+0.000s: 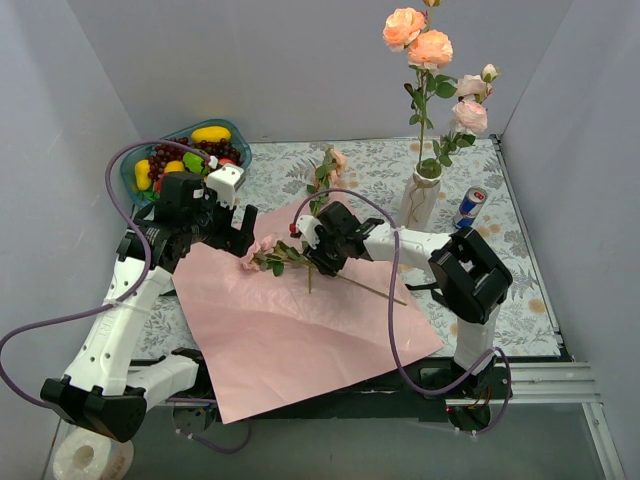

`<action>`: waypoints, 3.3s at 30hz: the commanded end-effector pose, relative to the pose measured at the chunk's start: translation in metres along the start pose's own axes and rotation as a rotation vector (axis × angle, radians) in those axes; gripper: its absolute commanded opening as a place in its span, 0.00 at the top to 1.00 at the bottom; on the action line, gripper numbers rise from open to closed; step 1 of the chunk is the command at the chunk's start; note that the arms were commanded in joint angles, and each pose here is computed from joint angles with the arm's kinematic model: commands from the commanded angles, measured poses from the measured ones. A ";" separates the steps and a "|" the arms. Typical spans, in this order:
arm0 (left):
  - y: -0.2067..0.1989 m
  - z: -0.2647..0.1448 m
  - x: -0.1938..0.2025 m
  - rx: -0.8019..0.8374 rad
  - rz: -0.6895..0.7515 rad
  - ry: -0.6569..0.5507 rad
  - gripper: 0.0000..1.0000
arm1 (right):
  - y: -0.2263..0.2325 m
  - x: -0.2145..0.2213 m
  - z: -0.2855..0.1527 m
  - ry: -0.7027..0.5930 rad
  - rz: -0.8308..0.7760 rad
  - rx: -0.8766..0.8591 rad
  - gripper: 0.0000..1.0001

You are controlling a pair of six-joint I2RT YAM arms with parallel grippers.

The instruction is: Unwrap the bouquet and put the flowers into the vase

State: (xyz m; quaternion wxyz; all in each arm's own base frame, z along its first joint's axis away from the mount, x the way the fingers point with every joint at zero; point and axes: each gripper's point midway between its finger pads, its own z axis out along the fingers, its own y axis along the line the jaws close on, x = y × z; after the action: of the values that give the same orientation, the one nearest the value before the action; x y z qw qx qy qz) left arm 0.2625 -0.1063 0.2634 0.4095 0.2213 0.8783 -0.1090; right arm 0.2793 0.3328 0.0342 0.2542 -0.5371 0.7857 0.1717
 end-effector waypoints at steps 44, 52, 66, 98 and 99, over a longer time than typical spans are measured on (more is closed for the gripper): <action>-0.008 -0.049 -0.035 0.006 0.055 -0.186 0.02 | -0.101 -0.257 -0.490 -1.408 -0.130 0.852 0.99; -0.007 -0.034 -0.026 0.014 0.038 -0.147 0.02 | -0.114 -0.206 -0.520 -1.464 -0.160 1.004 0.99; -0.004 -0.018 -0.027 0.018 0.043 -0.117 0.02 | -0.150 -0.159 -0.519 -1.464 -0.075 1.145 0.99; -0.004 -0.039 -0.035 0.006 0.085 -0.140 0.02 | -0.216 -0.100 -0.437 -1.311 0.229 1.162 0.37; -0.004 -0.039 -0.035 0.008 0.087 -0.135 0.02 | -0.221 -0.098 -0.423 -1.242 0.243 1.133 0.29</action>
State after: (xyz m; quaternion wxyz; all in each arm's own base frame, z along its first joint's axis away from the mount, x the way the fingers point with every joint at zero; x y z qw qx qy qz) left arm 0.2608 -0.1072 0.2978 0.4525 0.2461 0.8502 -0.1086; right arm 0.4184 0.0924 0.4254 0.8616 -0.0251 0.5049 0.0463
